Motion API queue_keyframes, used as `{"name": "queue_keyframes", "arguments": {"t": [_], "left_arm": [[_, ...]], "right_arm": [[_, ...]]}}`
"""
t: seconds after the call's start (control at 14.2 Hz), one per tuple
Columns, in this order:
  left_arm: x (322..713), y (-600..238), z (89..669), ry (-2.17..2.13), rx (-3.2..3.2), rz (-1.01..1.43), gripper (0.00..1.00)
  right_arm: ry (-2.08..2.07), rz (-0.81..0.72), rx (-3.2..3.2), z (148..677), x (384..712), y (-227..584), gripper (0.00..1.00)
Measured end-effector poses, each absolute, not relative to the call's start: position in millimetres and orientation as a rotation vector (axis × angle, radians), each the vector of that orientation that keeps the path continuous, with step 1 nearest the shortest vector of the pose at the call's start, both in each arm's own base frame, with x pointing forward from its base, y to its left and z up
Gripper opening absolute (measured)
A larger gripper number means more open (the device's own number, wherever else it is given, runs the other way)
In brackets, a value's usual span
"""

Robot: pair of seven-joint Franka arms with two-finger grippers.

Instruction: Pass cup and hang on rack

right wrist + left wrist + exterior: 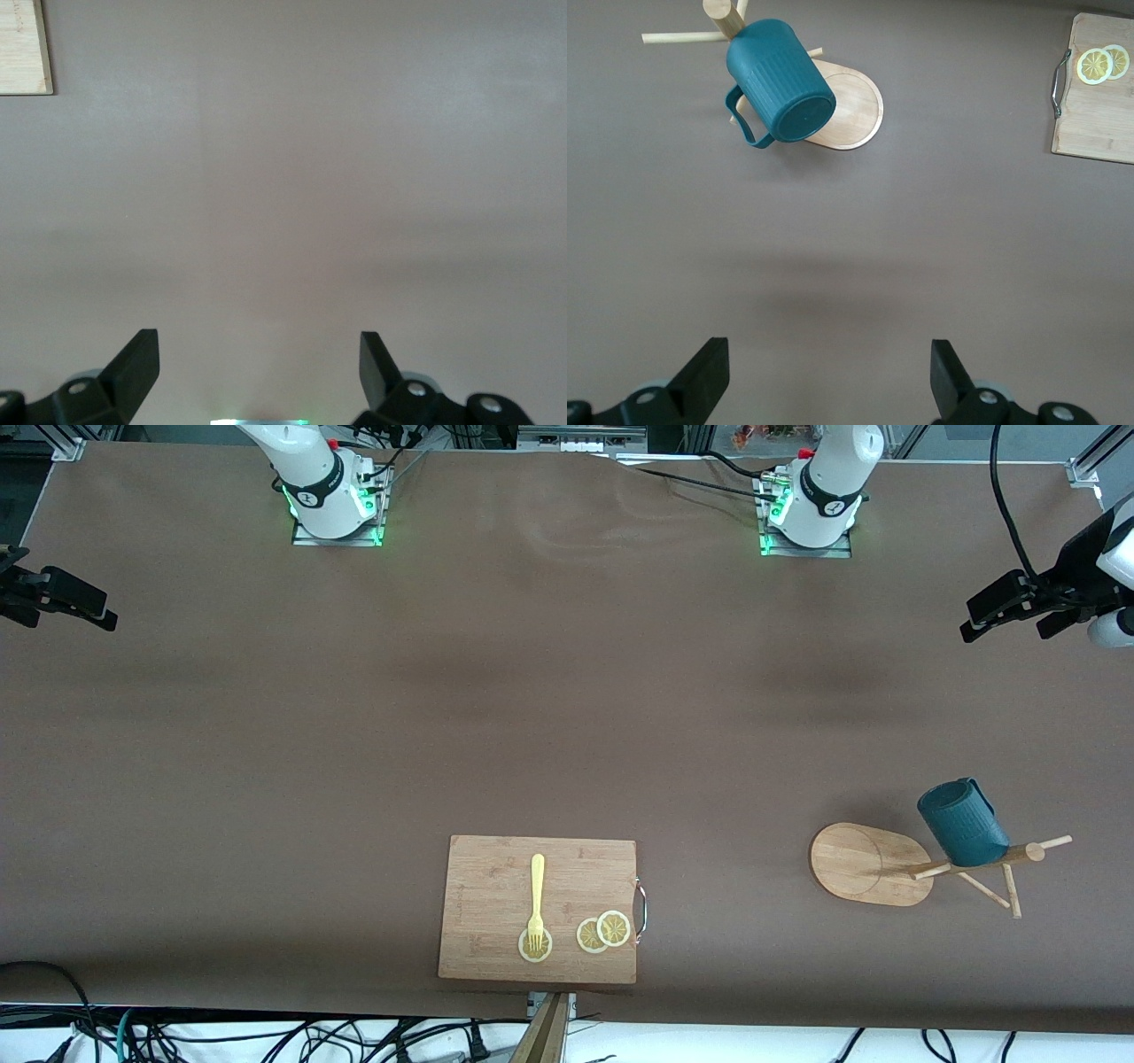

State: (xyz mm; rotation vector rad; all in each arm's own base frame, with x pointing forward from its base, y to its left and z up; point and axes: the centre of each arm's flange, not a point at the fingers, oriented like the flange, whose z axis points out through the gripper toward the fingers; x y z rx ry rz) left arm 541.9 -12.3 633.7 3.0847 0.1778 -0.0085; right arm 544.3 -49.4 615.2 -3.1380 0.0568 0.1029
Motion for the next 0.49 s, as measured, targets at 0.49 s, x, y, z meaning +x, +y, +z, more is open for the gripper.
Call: {"name": "queue_keyframes", "arguments": {"t": [0.49], "left_arm": [[543.0, -9.7, 635.7, 0.175, 3.084, 0.01, 1.0]], "right_arm": [[0.057, 0.103, -3.138, 615.2, 544.3, -49.4, 1.0]]}}
